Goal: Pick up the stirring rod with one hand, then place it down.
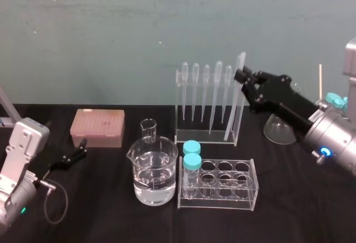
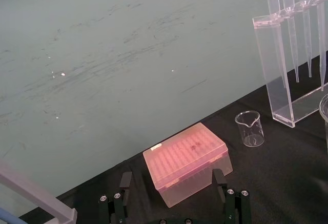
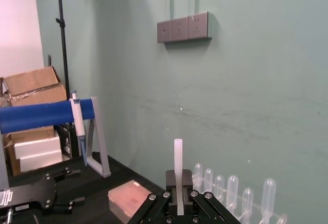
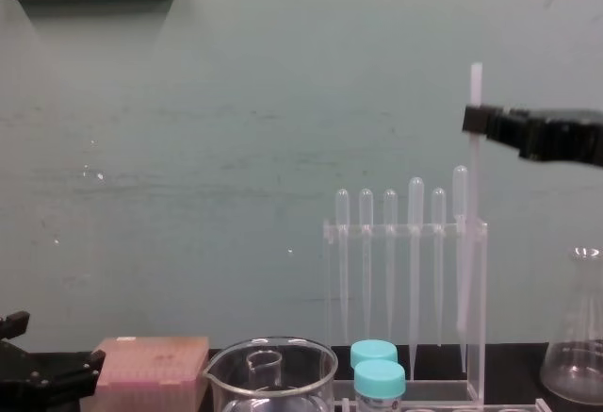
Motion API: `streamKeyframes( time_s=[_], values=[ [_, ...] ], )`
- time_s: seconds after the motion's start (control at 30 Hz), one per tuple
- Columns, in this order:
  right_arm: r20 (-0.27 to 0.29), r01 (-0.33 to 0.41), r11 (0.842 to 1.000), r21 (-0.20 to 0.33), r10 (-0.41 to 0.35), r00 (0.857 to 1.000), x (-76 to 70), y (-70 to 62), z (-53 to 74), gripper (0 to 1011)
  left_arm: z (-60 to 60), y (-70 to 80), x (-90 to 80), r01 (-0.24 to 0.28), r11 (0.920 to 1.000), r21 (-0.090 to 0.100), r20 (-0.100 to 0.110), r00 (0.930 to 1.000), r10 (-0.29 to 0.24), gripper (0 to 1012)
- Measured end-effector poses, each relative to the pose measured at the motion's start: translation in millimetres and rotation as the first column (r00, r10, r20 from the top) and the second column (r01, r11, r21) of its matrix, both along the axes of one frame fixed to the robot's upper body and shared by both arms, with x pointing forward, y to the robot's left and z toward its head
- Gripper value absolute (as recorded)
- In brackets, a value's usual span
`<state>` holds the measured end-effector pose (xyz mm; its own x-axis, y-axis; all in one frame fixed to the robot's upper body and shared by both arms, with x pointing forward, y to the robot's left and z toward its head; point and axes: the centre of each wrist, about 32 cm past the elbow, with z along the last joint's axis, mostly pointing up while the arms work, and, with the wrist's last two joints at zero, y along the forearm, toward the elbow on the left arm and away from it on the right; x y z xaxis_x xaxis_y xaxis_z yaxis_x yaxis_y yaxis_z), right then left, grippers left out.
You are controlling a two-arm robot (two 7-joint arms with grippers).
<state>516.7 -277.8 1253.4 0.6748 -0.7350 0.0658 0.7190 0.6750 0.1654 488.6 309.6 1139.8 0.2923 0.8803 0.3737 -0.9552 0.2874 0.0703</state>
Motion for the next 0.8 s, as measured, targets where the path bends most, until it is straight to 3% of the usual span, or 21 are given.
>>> streamKeyframes(
  time_s=[0.37, 0.8],
  values=[
    [0.039, -0.004, 1.0, -0.019, 0.005, 0.999, -1.5, -7.1, 13.7, 57, 0.0, 0.0, 0.0, 0.0, 1.0, 0.0, 0.0, 1.0, 0.0, 1000],
    [0.041, -0.015, 1.0, -0.021, 0.016, 0.999, -5.0, -7.2, 13.1, 57, 0.0, 0.0, 0.0, 0.0, 1.0, 0.0, 0.0, 1.0, 0.0, 1000]
  ],
)
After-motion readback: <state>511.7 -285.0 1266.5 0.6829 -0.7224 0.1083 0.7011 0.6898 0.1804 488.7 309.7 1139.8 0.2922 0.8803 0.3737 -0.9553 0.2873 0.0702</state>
